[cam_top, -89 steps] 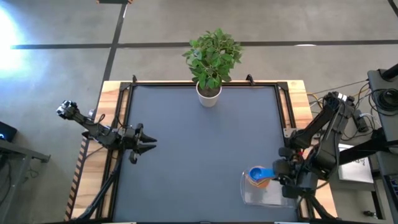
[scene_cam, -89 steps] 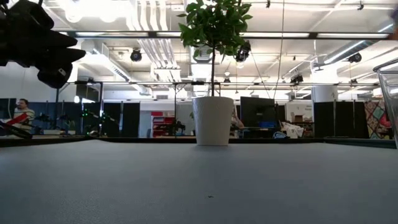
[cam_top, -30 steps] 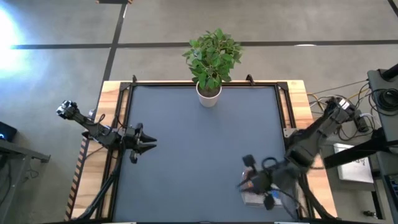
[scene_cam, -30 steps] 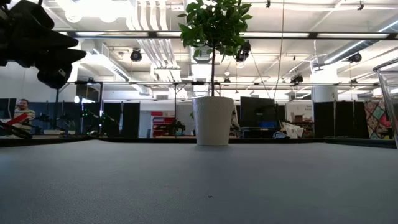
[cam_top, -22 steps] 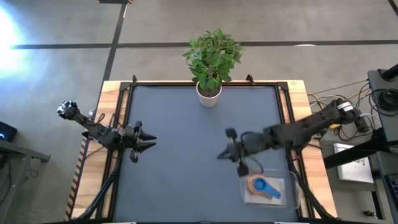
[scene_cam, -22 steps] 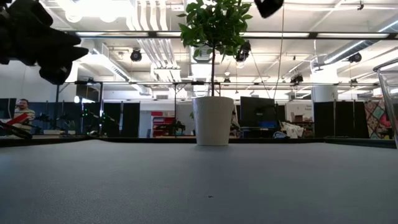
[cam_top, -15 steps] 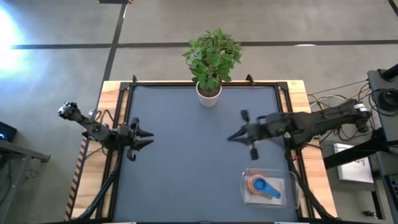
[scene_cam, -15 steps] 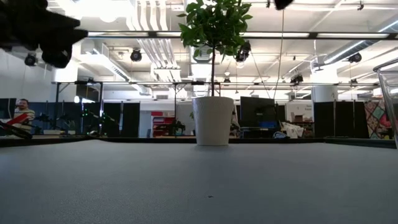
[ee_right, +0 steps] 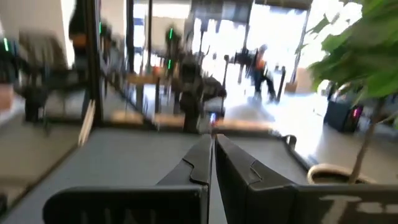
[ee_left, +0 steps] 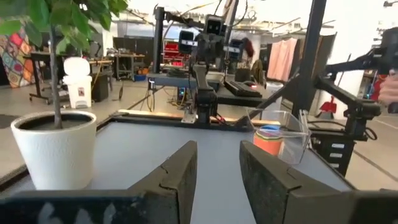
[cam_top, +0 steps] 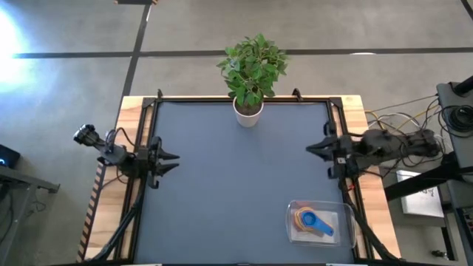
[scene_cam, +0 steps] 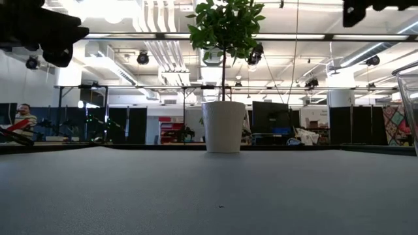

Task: Nest measuring cups in basket
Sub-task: Return to Home Position

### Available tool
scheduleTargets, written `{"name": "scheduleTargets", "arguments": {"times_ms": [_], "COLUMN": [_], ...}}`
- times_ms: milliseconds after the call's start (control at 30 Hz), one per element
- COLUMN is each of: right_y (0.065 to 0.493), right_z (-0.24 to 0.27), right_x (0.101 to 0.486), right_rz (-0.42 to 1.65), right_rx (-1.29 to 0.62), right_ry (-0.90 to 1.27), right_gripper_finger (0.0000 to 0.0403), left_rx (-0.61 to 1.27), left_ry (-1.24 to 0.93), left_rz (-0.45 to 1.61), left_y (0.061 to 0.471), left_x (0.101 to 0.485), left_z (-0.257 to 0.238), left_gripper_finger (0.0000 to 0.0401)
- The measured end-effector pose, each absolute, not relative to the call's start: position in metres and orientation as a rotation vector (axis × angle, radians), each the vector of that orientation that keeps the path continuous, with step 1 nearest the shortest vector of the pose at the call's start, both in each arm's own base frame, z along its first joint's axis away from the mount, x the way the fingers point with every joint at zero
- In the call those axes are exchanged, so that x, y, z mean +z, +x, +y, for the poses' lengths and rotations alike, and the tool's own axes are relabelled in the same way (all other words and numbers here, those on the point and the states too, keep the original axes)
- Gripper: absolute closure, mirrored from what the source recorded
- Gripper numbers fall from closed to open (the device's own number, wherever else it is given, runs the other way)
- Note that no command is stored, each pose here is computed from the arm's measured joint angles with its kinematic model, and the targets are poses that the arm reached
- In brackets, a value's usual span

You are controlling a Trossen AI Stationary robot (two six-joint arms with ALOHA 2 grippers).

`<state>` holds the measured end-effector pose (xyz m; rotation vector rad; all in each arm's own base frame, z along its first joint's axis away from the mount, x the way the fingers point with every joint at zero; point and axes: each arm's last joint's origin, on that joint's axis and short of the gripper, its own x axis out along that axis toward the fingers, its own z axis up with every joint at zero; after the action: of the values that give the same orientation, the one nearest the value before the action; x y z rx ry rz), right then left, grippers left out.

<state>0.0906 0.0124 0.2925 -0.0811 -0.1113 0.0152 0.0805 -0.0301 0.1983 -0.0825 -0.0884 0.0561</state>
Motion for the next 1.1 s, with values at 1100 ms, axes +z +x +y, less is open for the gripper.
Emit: {"name": "scheduleTargets", "arguments": {"times_ms": [1100], "right_y": [0.094], "right_z": [0.018], "right_x": [0.18], "right_rz": [-0.142], "right_rx": [0.186], "right_ry": [-0.136], "right_gripper_finger": [0.0394], "left_rx": [-0.274], "left_ry": [-0.168], "left_rz": [-0.05], "left_y": [0.086], "left_x": [0.173], "left_z": [-0.043], "left_gripper_finger": [0.0401]}}
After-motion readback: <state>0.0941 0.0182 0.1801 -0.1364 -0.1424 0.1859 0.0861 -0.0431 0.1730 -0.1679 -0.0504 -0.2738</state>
